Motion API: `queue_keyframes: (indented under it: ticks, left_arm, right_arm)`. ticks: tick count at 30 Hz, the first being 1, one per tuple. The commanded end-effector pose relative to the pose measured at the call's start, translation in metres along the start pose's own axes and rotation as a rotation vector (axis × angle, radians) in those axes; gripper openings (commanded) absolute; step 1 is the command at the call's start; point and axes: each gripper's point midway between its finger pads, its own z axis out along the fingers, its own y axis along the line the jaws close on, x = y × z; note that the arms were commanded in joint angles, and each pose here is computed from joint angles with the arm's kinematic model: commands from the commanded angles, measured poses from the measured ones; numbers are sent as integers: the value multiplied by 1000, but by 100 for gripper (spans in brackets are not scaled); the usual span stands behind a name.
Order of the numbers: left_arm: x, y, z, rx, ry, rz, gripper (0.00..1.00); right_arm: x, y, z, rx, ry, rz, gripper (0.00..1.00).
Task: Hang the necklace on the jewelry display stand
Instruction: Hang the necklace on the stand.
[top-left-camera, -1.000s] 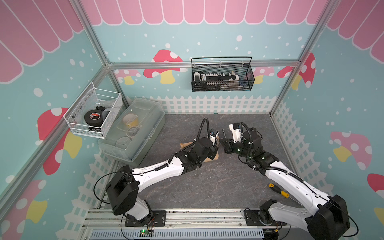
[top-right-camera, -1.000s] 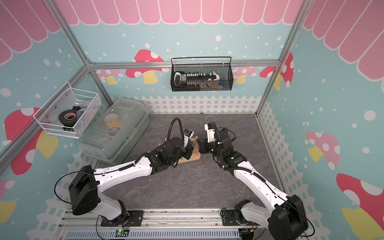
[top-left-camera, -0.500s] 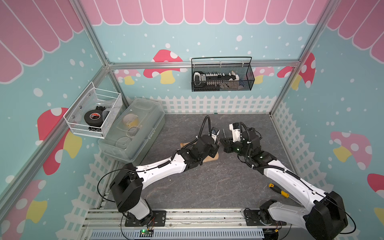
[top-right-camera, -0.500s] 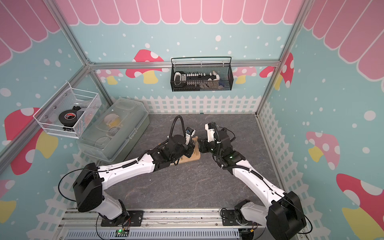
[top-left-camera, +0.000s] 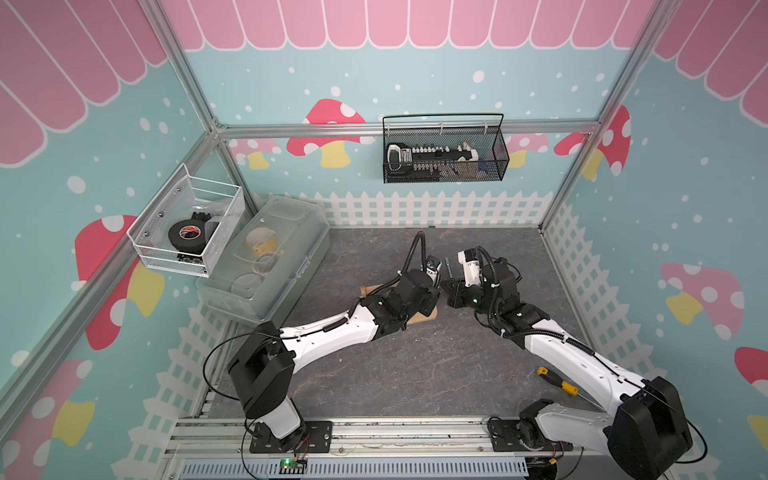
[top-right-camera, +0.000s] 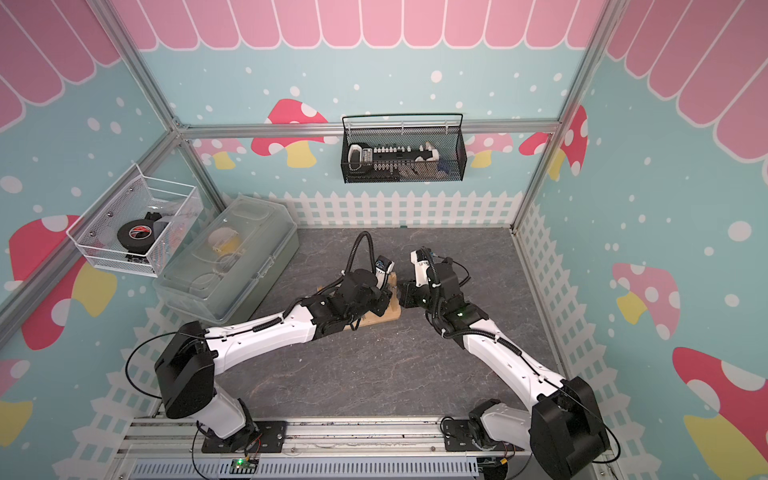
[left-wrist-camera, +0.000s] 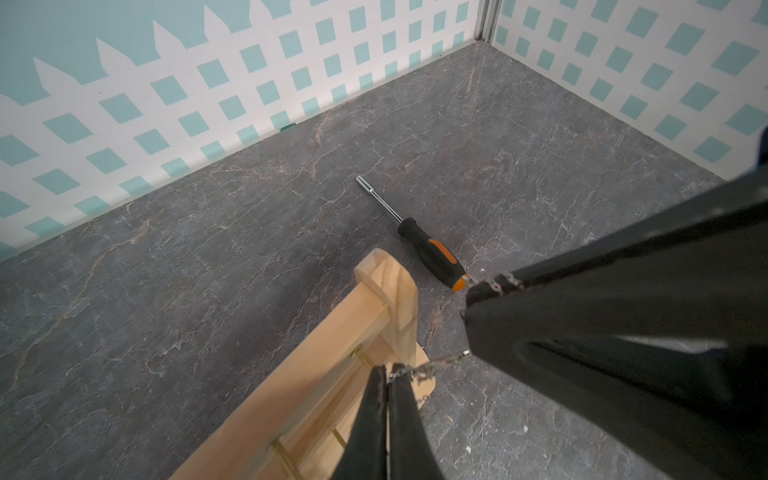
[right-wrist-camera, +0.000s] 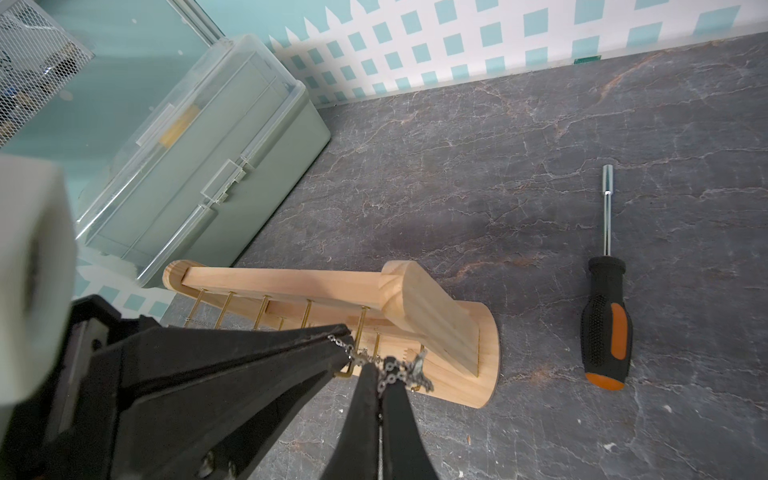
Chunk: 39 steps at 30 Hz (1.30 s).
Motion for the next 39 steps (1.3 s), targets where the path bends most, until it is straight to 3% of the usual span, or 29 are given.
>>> queue_keyframes:
  ticks: [1,9,21,39]
  left_arm:
    - [-8,3,0,-6,-2,10,3]
    - [-10,7,-3,-16,-8,1,19]
    - [-20,9,-10,-5,-35,-40,23]
    - [-40,-2,-26,127,-70,-125,30]
  right_arm:
    - [0,-7,3,15,-15,5,0]
    - [5,-11,6,26,-4,17,0]
    - [14,-15,9,30,11,34,1]
    - [17,-18,11,33,13,41,2]
